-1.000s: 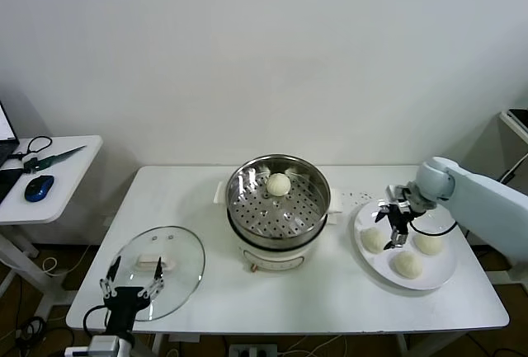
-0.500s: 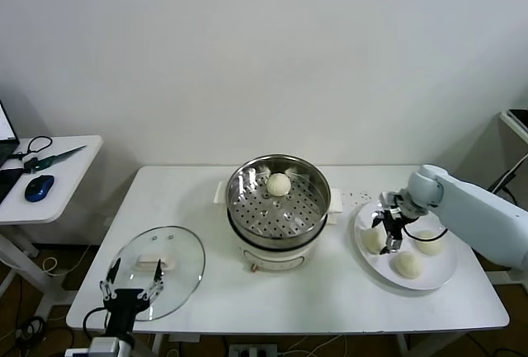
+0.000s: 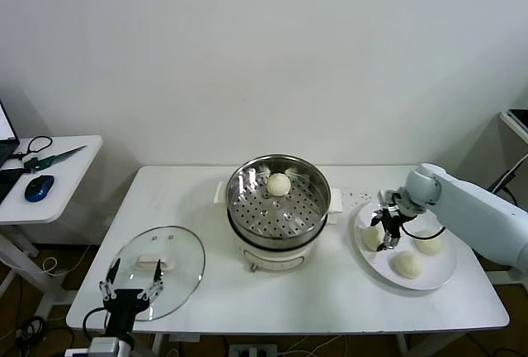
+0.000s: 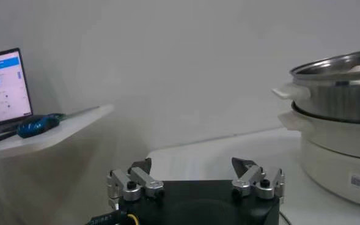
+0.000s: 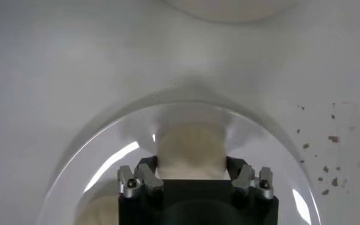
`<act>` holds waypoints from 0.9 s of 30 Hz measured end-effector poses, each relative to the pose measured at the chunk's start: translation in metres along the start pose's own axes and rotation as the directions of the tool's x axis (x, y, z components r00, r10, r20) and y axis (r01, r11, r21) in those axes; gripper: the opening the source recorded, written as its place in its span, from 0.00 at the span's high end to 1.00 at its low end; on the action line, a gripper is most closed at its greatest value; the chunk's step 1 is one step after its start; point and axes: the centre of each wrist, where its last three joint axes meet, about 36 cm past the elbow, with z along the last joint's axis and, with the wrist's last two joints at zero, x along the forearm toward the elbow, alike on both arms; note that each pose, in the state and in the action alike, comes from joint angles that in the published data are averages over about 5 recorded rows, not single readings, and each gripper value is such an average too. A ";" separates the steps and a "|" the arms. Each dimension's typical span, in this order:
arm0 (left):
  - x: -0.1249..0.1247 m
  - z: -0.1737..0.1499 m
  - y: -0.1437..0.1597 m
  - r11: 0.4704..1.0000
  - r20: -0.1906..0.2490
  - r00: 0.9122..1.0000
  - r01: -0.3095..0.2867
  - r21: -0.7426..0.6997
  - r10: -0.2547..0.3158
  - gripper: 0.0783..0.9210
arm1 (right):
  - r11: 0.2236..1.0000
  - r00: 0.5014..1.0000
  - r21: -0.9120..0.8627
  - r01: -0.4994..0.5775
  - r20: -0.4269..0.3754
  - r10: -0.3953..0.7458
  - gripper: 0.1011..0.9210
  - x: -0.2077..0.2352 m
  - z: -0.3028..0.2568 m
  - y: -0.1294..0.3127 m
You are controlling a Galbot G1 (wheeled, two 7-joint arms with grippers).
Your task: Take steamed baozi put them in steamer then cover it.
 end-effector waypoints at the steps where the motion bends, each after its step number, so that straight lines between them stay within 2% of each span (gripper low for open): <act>1: 0.000 0.000 0.000 1.000 0.000 1.000 0.000 0.000 0.000 0.12 | 1.000 1.000 -0.002 -0.004 0.003 0.004 0.25 0.004 0.000 -0.001; 6: 0.000 -0.002 -0.002 1.000 0.004 1.000 -0.004 0.003 0.004 0.12 | 0.999 0.999 -0.011 -0.040 0.023 0.040 0.25 0.041 -0.002 -0.013; 13: -0.001 -0.005 -0.007 1.000 0.011 1.000 -0.016 0.006 0.015 0.12 | 0.993 0.991 -0.005 -0.114 0.070 0.114 0.26 0.118 -0.028 -0.043; 20: 0.001 -0.007 -0.010 1.000 0.016 1.000 -0.019 0.009 0.019 0.12 | 0.983 0.975 0.021 -0.180 0.136 0.176 0.26 0.194 -0.085 -0.069; 27: 0.002 -0.007 -0.008 1.000 0.014 1.000 -0.014 0.004 0.014 0.12 | 0.978 0.963 0.068 -0.198 0.198 0.181 0.25 0.228 -0.162 -0.081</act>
